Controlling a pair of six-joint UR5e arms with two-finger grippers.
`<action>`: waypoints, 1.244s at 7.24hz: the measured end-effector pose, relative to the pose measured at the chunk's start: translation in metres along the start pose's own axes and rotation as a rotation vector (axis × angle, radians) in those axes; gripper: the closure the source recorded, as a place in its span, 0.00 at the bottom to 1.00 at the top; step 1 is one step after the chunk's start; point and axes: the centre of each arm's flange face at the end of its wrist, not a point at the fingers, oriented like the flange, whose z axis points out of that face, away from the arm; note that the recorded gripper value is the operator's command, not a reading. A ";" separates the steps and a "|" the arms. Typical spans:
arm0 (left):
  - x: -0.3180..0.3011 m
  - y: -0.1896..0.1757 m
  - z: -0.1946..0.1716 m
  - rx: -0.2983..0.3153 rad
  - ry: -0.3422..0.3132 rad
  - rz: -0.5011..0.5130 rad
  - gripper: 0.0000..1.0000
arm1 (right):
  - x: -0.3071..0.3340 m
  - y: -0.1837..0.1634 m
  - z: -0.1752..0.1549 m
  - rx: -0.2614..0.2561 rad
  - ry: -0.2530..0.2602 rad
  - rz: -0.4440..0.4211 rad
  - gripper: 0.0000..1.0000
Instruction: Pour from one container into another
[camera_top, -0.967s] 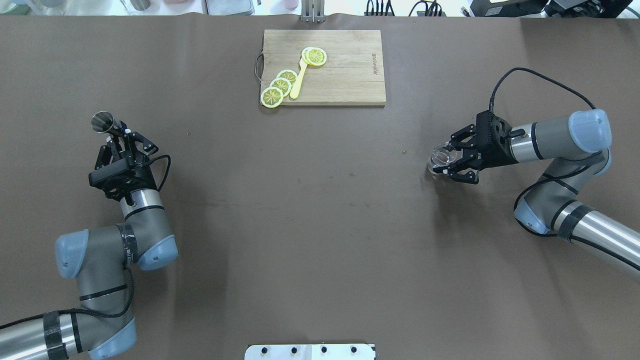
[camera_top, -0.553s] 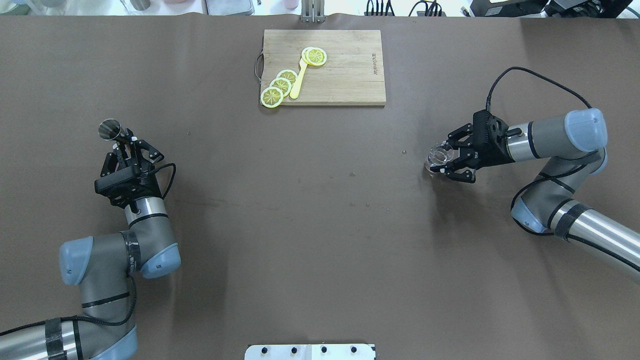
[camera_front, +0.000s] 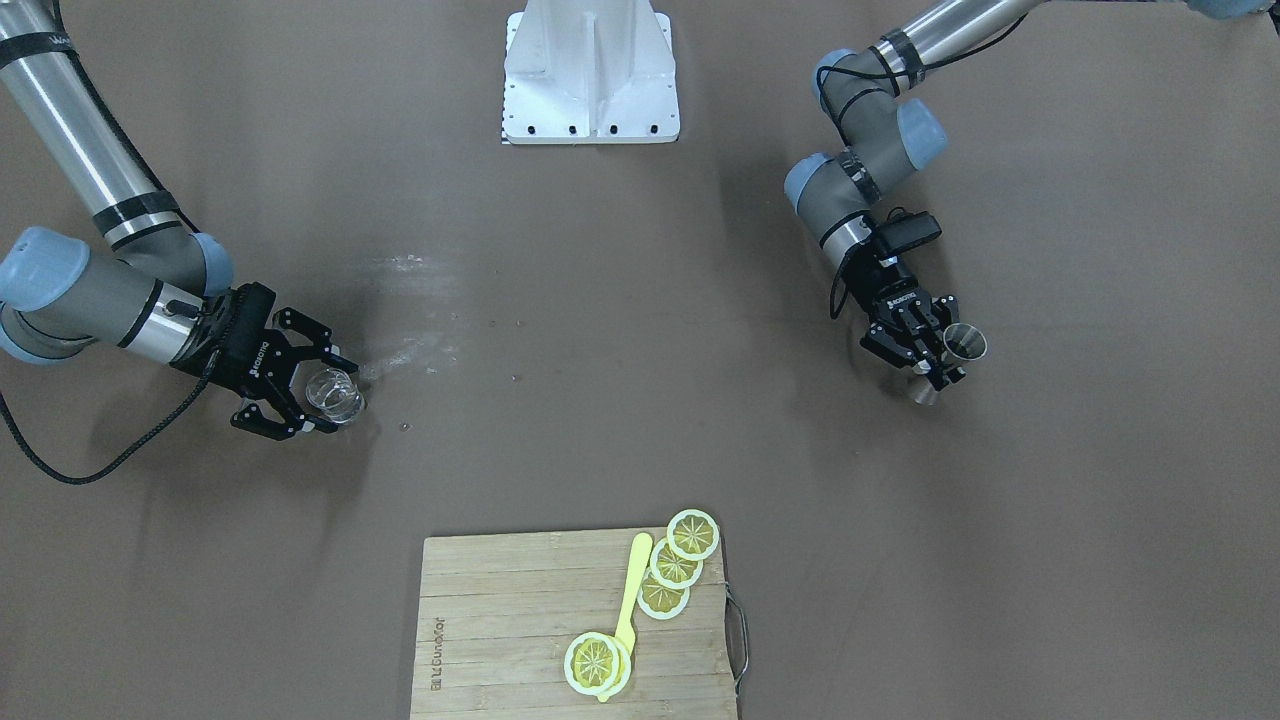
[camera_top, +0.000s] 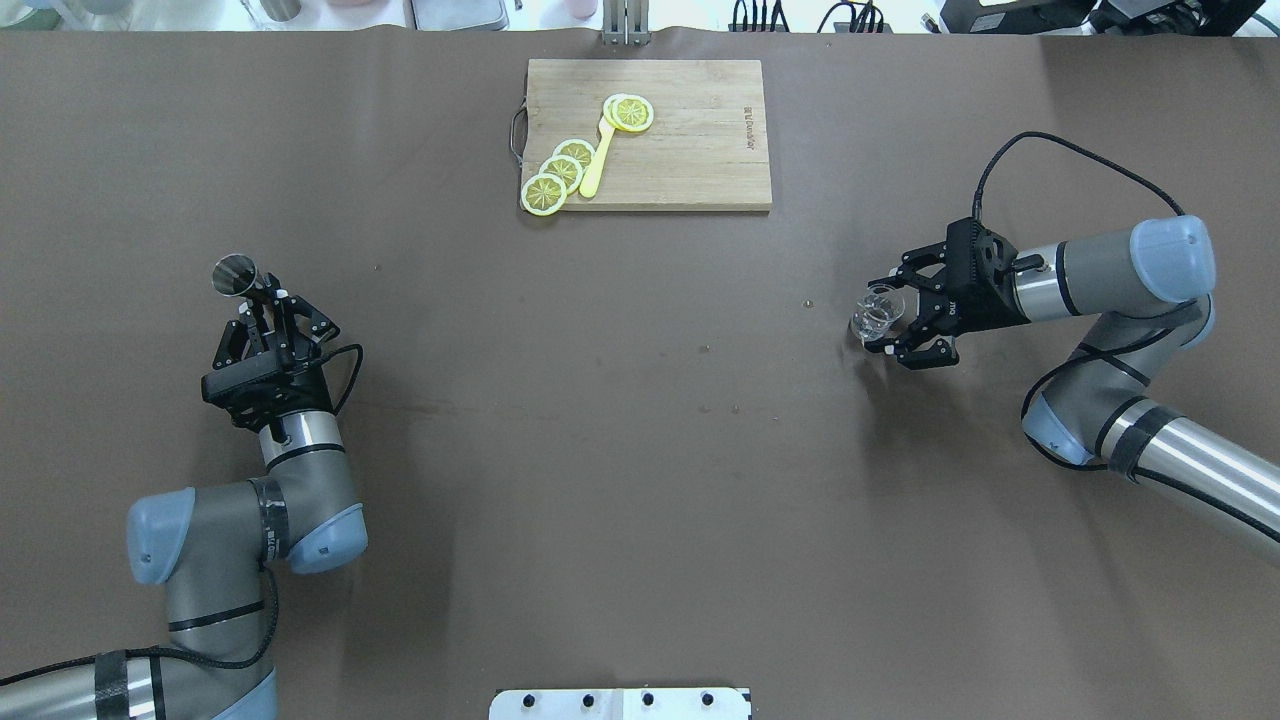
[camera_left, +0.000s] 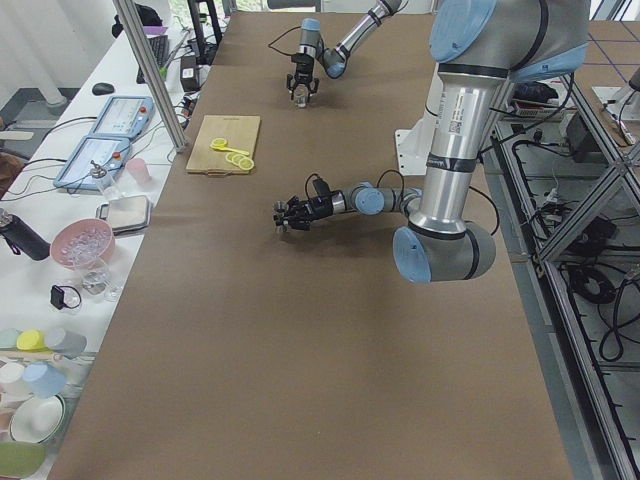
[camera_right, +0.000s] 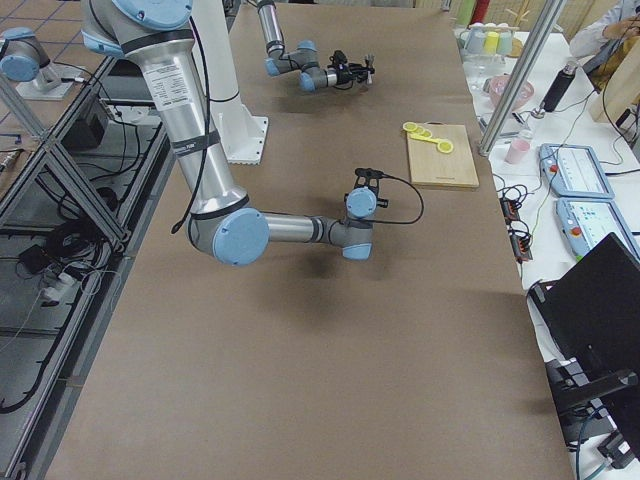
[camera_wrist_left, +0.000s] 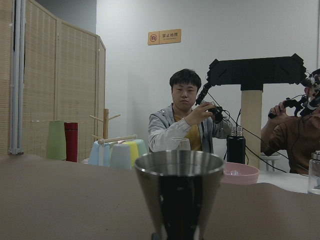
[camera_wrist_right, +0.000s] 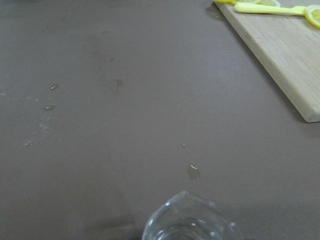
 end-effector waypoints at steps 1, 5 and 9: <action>0.000 0.001 -0.001 -0.001 0.001 0.002 1.00 | 0.000 -0.001 0.000 0.002 0.001 -0.001 0.01; -0.001 0.002 -0.002 -0.003 0.003 0.006 0.91 | 0.000 -0.023 -0.009 0.038 0.005 0.017 0.01; -0.002 0.003 -0.003 -0.001 0.002 0.021 0.77 | 0.036 -0.071 -0.063 0.033 0.034 0.063 0.00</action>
